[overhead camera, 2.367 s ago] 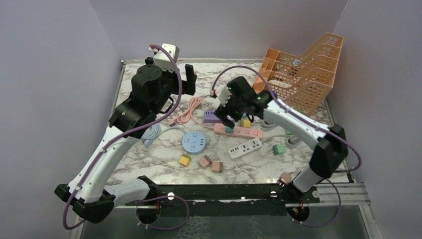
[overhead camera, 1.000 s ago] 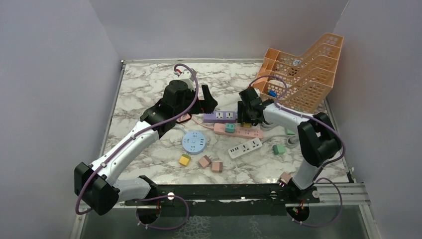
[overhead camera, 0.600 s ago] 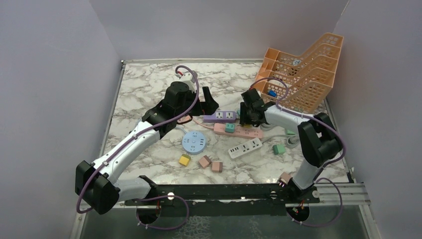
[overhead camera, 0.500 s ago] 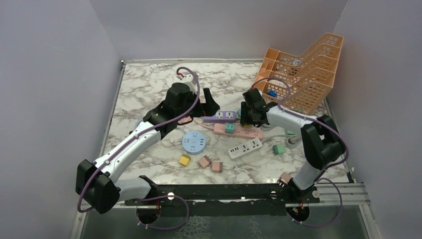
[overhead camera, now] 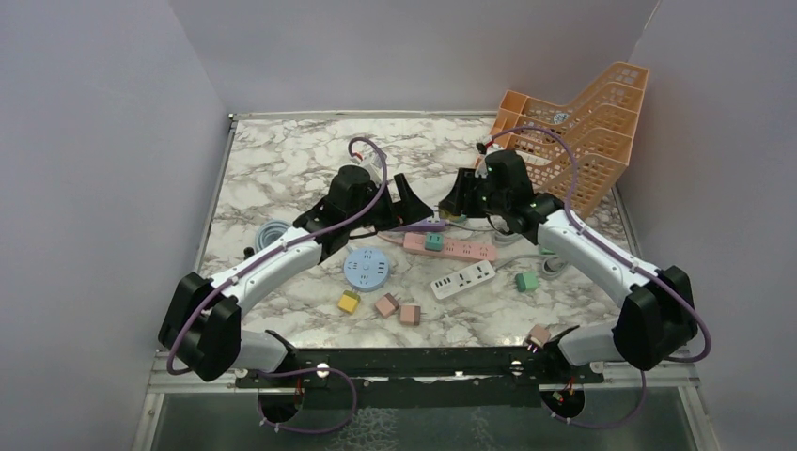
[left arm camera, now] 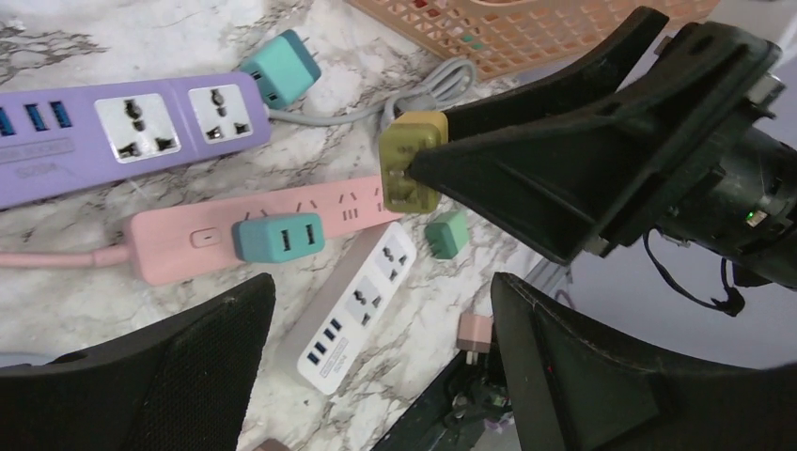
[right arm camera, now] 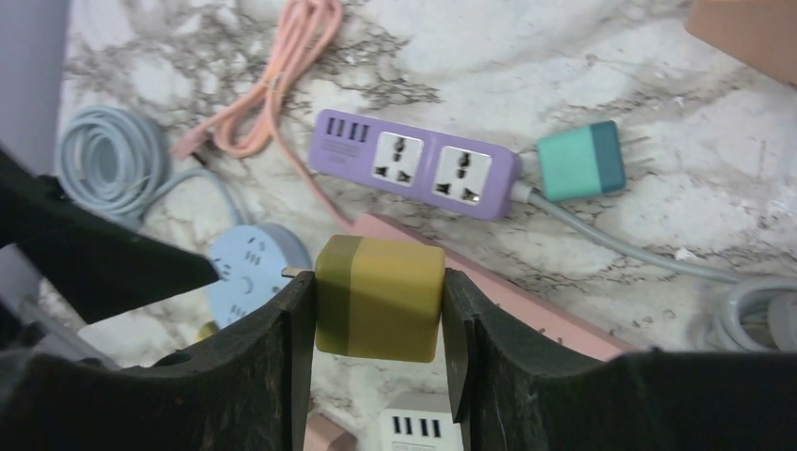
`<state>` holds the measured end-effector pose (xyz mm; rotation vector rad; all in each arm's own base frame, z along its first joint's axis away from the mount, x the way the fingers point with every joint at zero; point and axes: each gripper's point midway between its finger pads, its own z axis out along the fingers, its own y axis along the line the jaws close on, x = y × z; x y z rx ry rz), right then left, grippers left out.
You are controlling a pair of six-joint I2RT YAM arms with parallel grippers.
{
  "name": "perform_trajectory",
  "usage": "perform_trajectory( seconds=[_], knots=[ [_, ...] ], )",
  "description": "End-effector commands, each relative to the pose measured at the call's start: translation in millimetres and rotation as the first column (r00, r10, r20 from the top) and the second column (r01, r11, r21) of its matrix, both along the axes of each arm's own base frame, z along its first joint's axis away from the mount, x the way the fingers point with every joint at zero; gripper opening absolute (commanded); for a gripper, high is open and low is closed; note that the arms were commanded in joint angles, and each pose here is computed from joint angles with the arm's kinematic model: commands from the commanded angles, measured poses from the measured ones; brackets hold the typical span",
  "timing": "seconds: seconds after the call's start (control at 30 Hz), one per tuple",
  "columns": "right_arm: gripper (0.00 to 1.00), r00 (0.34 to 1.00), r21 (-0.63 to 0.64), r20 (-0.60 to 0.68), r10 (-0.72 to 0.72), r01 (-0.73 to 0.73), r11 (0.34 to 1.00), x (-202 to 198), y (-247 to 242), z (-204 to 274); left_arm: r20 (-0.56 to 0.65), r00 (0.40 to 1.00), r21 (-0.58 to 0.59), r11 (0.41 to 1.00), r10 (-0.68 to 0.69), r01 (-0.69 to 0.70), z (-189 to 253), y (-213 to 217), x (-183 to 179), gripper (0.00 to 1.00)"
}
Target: Insert the plug
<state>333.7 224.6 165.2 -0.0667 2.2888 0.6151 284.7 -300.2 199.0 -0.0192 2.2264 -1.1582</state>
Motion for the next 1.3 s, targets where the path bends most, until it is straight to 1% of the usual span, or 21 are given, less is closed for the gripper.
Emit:
perform_trajectory(
  seconds=[0.0,0.07,0.13,0.2,0.3,0.4,0.53,0.63,0.73,0.83,0.93,1.03,1.1,1.13,1.17,1.23,1.27],
  knots=[
    [0.39,0.99,0.142,0.083,0.117,-0.128,0.982,-12.0,22.7,41.2,0.056,0.998,-0.191,0.981,-0.031,0.041,34.2,-21.4,2.2,0.86],
    [0.39,0.993,0.179,0.065,0.101,-0.111,0.978,-15.1,24.4,48.9,0.058,0.997,-0.202,0.978,-0.044,0.054,31.9,-24.9,0.4,0.86],
    [0.39,0.998,0.226,0.016,0.052,-0.055,0.973,-16.5,24.8,53.1,0.075,0.996,-0.186,0.981,-0.043,0.056,27.2,-26.5,-0.8,0.84],
    [0.4,0.999,0.272,-0.04,0.016,-0.004,0.962,-18.6,26.8,55.7,0.114,0.993,-0.16,0.986,-0.035,0.053,25.8,-30.4,-1.6,0.8],
    [0.4,0.995,0.336,-0.096,-0.001,0.034,0.941,-22.0,32.5,61.3,0.177,0.984,-0.141,0.988,-0.034,0.06,30.0,-40.2,-5.5,0.78],
    [0.39,0.994,0.382,-0.106,-0.012,0.052,0.922,-24.3,34.5,72.2,0.185,0.983,-0.155,0.988,0.018,0.011,29.8,-41.6,-2.2,0.75],
    [0.4,0.994,0.414,-0.105,-0.031,0.073,0.907,-26.5,33.1,83.7,0.189,0.976,-0.177,0.982,0.105,-0.072,29.1,-40.5,2.9,0.65],
    [0.4,0.993,0.422,-0.114,-0.027,0.074,0.903,-28.8,33.6,85.0,0.193,0.971,-0.185,0.977,0.141,-0.105,29.5,-40.0,4.0,0.6],
    [0.4,0.992,0.432,-0.124,-0.016,0.068,0.899,-32.3,34.7,84.7,0.205,0.965,-0.197,0.973,0.161,-0.121,32.8,-39.3,5.7,0.58],
    [0.4,0.992,0.444,-0.129,-0.003,0.06,0.894,-35.4,36.4,86.8,0.247,0.952,-0.219,0.968,0.18,-0.125,40.1,-39.8,7.3,0.57],
    [0.4,0.991,0.45,-0.132,0.003,0.057,0.891,-36.8,37.0,89.2,0.267,0.94,-0.237,0.96,0.212,-0.149,41.7,-36.8,9.6,0.47],
    [0.41,0.991,0.451,-0.137,0.009,0.054,0.891,-38.1,37.7,89.1,0.287,0.932,-0.246,0.957,0.222,-0.152,45.3,-35.7,10.1,0.31],
    [0.43,0.989,0.454,-0.146,0.009,0.059,0.889,-39.6,37.4,87.9,0.3,0.928,-0.249,0.957,0.221,-0.148,48.2,-35.4,10.2,0.23],
    [0.46,0.989,0.457,-0.145,0.011,0.057,0.888,-40.5,37.6,88.7,0.308,0.926,-0.248,0.958,0.22,-0.145,49.4,-34.9,9.8,0.2],
    [0.51,0.99,0.46,-0.141,0.012,0.055,0.886,-41.0,37.4,90.4,0.315,0.924,-0.246,0.959,0.217,-0.141,50.7,-34.4,9.2,0.18],
    [0.66,0.993,0.472,-0.118,0.016,0.042,0.881,-41.7,37.2,98.0,0.335,0.919,-0.244,0.961,0.208,-0.129,55.1,-32.8,6.7,0.16],
    [0.71,0.995,0.48,-0.101,0.016,0.034,0.876,-42.0,36.7,103.3,0.342,0.918,-0.247,0.962,0.2,-0.118,57.9,-32.4,4.7,0.16]
  ],
)
